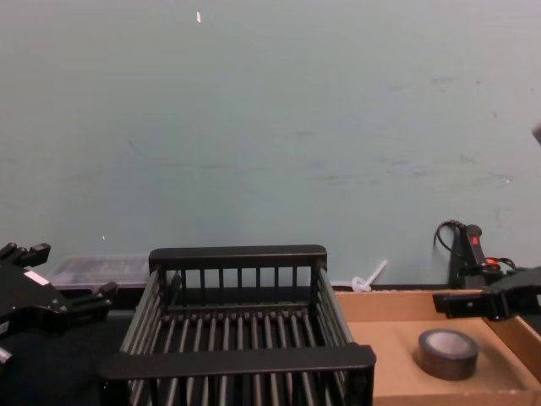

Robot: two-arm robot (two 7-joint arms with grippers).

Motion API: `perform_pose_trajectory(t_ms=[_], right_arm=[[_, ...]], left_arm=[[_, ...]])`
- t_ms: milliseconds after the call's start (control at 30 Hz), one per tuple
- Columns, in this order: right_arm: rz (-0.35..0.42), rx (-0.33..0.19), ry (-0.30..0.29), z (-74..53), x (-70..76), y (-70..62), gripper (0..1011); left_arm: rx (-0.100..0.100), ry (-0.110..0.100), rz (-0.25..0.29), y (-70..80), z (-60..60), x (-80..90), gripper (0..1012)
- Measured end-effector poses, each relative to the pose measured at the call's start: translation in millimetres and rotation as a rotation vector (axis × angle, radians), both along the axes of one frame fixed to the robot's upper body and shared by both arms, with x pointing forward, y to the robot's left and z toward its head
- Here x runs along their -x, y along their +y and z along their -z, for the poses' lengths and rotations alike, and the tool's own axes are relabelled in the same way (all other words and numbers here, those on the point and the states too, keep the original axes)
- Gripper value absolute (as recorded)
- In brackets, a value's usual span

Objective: Pick up the white tape and place it into the black box , Pick up the silver tape and place it into the brown box.

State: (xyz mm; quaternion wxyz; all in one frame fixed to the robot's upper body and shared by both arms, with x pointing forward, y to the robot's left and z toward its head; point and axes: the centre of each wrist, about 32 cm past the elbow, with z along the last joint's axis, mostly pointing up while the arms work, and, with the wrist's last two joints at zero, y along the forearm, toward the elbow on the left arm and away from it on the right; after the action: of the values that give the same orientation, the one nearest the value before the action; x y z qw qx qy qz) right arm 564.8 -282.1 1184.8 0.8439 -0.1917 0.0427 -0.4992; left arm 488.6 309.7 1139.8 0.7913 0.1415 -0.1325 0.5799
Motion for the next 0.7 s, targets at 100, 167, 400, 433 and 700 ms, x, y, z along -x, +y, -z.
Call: perform_pose_trajectory(t_ms=[100, 167, 400, 433, 700], right_arm=[[0.0, 0.0, 0.0, 0.0, 0.0, 0.0, 999], [0.0, -0.001, 0.0, 0.0, 0.0, 0.0, 1002], [0.0, 0.0, 0.0, 0.0, 0.0, 0.0, 1002], [0.0, -0.001, 0.0, 0.0, 0.0, 0.0, 1002], [-0.002, -0.002, -0.001, 0.0, 0.2, -0.3, 1002]], left_arm=[[0.0, 0.0, 0.0, 0.0, 0.0, 0.0, 1001], [0.0, 0.0, 0.0, 0.0, 0.0, 0.0, 1001], [0.0, 0.0, 0.0, 0.0, 0.0, 0.0, 1001], [0.0, 0.0, 0.0, 0.0, 0.0, 0.0, 1001], [0.0, 0.0, 0.0, 0.0, 0.0, 0.0, 1001]])
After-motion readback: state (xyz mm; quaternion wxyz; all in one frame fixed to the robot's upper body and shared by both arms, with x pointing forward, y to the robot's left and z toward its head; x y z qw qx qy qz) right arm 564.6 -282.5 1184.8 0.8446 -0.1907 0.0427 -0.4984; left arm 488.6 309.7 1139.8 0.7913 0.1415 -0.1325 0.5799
